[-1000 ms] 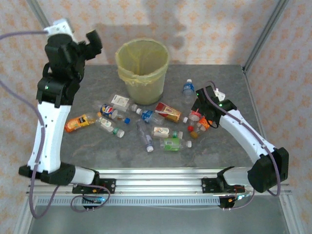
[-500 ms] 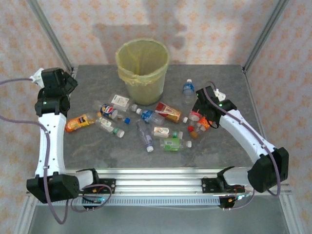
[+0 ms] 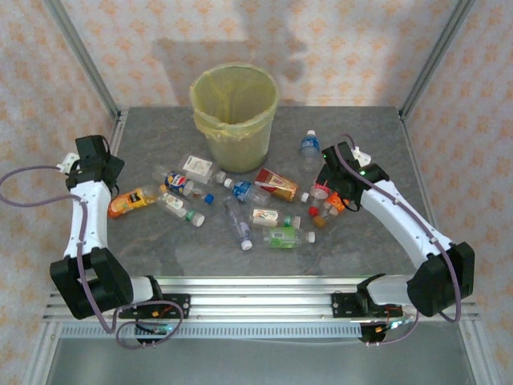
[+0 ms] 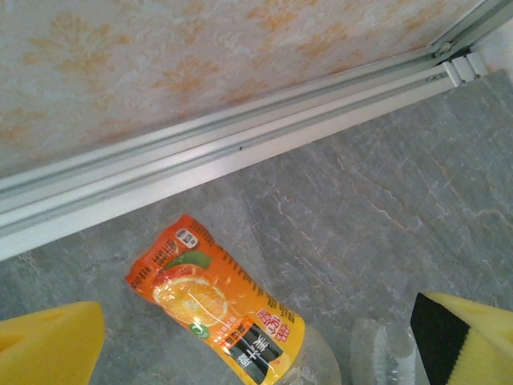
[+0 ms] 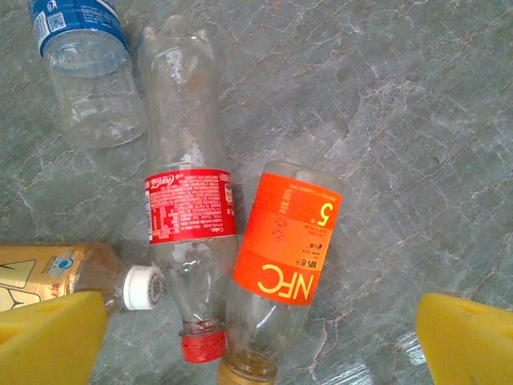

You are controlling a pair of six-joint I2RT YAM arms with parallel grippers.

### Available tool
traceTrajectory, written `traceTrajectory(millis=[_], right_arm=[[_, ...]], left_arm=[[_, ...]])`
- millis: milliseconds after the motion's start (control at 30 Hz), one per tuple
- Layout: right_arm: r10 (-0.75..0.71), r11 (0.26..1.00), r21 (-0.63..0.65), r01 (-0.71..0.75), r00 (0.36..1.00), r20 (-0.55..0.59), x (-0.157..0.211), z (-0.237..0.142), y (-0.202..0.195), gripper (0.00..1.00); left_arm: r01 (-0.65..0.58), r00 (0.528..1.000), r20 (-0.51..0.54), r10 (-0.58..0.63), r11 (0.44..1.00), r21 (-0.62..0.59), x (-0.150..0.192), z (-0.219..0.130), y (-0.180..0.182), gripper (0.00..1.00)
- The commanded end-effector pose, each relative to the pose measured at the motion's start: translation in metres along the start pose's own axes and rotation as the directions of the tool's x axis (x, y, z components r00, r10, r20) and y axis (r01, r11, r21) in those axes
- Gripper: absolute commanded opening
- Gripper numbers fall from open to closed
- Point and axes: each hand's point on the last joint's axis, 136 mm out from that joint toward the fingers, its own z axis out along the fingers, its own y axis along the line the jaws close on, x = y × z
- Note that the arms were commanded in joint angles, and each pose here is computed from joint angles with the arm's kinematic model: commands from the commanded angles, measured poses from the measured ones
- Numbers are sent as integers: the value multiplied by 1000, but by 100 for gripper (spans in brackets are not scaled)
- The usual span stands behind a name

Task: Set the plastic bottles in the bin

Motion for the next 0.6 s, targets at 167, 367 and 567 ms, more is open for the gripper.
traceTrajectory(millis=[167,367,567], right_arm=[[-10,1000,4,10,1000,-24,0,3,2,99],[-10,1000,5,10,1000,-29,1,3,2,99],[-8,1000,3,8,1000,-29,1,3,3,99]], left_arm=[[135,991,10,-134,989,-61,5,30,8,100],[279,959,-19,-282,956,-85,26,53,14,100],[385,921,-22,-390,916,-112,43,72,23,100]])
